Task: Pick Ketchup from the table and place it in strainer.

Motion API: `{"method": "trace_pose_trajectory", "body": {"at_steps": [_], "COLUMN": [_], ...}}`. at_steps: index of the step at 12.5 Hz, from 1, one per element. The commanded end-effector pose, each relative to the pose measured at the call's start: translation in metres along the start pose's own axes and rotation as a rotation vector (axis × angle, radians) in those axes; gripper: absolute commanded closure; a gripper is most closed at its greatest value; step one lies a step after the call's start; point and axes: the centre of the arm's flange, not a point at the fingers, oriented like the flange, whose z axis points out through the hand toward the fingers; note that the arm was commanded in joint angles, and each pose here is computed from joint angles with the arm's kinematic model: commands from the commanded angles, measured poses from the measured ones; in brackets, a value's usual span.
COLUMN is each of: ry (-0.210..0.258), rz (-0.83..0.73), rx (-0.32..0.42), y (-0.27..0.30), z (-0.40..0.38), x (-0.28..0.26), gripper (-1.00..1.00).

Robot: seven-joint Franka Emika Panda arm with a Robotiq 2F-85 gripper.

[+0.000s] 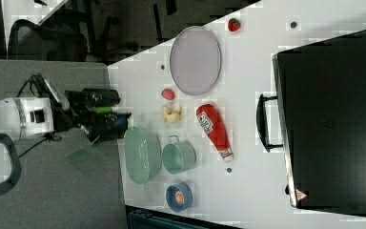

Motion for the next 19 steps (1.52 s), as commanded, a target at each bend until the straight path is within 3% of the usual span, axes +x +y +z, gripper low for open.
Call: {"method": "trace_pose_trajectory", "body": {"at_steps": [1,3,8,13,19], "ry": [-0.045,-0.050,-0.129,-0.161,-0.078], "rz": [0.015,0.013,-0.035,-0.414,-0.902], "rx": [-0.034,-0.039,-0.108,-0.075,0.004], "y": [0.075,0.072,0.056,0.036,0.031], "z": [-0.065,-0.058,0.006,0.086,0.184], "x": [-0.080,-0.078,-0.065,-0.038,-0.029], "gripper": [-0.59,-0.99,-1.00,-1.00,-1.00]}}
